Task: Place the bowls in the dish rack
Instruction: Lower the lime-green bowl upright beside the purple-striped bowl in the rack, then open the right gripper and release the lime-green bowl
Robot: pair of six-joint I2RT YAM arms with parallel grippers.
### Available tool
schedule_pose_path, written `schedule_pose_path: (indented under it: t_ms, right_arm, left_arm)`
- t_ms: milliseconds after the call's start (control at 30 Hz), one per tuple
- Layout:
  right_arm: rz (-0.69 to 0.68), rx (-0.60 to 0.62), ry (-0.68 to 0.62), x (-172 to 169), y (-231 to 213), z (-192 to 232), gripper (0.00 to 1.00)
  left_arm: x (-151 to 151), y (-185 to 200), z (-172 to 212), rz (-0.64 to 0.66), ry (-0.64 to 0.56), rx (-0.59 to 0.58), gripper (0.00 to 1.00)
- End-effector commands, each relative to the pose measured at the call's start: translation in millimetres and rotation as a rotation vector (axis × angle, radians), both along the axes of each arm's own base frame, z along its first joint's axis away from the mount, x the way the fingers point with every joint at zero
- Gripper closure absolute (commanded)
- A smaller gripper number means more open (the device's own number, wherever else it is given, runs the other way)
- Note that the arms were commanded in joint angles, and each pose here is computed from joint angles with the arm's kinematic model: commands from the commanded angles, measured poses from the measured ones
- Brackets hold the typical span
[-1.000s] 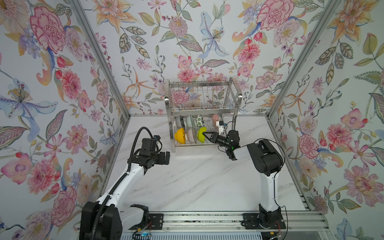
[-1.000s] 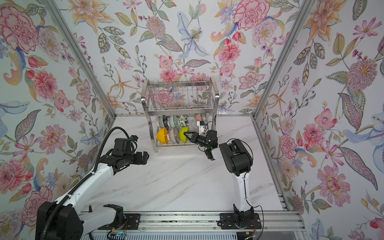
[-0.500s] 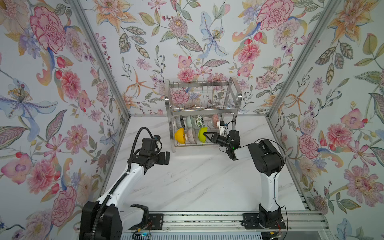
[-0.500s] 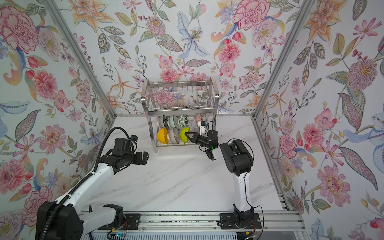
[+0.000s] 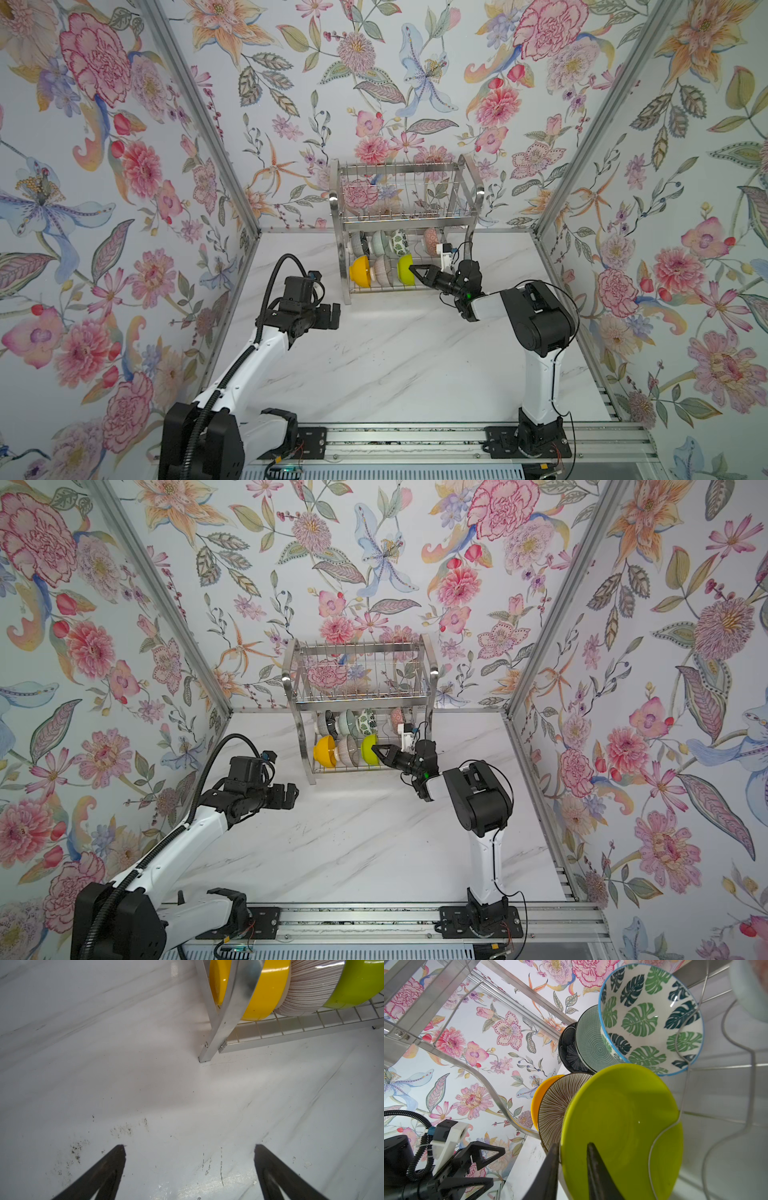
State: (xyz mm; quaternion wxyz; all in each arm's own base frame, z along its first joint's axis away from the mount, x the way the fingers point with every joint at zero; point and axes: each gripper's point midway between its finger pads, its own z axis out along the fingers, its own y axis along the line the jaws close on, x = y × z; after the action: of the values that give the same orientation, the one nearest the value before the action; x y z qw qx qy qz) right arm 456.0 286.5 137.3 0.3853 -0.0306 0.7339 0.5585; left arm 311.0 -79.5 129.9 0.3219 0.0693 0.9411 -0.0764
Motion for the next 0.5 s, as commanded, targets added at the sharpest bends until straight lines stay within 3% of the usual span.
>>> schedule_pose_path:
  t_ms: [0, 133, 200, 467]
  right_arm:
    - [-0.042, -0.029, -0.039, 1.8, -7.6, 10.9, 0.74]
    - [-0.075, -0.068, -0.048, 1.3, -10.9, 10.4, 0.72]
    - [-0.091, -0.088, -0.055, 1.0, -12.8, 10.2, 0.66]
    - [-0.098, -0.145, -0.094, -5.4, -9.9, 16.5, 0.64]
  left_arm:
    - [-0.9, -3.8, 4.2, -0.027, -0.015, 0.007, 0.01]
    - [-1.0, -3.6, 4.2, -0.026, -0.016, 0.007, 0.01]
    - [-1.3, -3.7, 4.1, -0.026, -0.015, 0.008, 0.01]
    - [-0.9, -3.2, 4.3, -0.024, -0.018, 0.011, 0.01]
